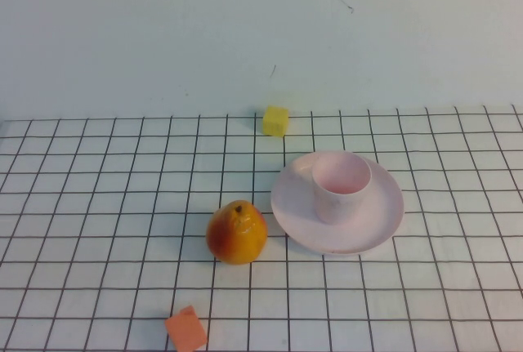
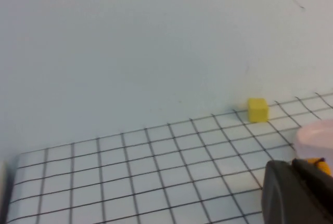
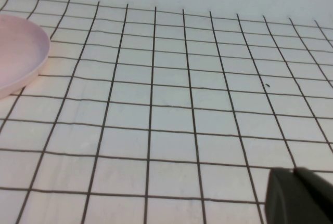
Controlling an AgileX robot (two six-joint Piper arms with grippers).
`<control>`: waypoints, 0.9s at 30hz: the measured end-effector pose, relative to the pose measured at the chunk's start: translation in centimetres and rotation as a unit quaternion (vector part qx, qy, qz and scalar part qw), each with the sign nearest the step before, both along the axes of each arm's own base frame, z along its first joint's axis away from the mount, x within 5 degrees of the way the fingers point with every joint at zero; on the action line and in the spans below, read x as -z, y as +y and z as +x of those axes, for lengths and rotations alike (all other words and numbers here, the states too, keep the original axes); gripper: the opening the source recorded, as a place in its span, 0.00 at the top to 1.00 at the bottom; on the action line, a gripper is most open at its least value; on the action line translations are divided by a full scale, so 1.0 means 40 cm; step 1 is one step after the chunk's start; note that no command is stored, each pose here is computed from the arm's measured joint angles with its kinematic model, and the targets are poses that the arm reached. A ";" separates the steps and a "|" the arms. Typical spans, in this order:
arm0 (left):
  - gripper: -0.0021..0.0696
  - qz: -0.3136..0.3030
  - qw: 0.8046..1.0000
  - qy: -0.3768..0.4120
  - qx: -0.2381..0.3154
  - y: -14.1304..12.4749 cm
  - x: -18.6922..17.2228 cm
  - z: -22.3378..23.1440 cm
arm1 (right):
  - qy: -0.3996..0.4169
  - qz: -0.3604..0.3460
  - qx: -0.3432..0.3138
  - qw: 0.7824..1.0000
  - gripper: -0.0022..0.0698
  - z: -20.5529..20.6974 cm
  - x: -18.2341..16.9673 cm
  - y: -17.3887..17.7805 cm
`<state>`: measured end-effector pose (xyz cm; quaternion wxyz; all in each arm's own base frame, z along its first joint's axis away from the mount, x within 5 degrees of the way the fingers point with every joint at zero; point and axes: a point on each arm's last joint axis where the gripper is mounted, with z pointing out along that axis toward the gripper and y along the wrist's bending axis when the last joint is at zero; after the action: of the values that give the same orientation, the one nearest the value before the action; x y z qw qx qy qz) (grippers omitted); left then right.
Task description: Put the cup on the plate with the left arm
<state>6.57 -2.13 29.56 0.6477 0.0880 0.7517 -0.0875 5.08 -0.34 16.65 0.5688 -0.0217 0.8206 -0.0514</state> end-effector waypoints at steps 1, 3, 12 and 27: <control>0.97 -0.002 1.000 -0.009 -0.017 0.006 0.020 -0.009 | 0.000 0.000 0.000 1.000 0.97 0.000 0.000 0.000; 0.97 -0.007 0.999 -0.024 -0.048 0.016 0.066 -0.022 | 0.000 0.000 0.000 1.000 0.97 0.000 0.000 0.000; 0.97 -0.044 0.994 0.021 -0.102 0.031 0.278 -0.026 | 0.000 0.000 0.000 1.000 0.97 0.000 0.000 0.000; 0.97 -0.050 0.993 0.073 -0.071 0.015 0.303 -0.032 | 0.000 0.000 0.000 1.000 0.97 0.000 0.000 0.000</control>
<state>5.29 -1.54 17.43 0.5990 -0.0051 0.7962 -0.0852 5.08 -0.34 16.65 0.5688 -0.0217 0.8206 -0.0514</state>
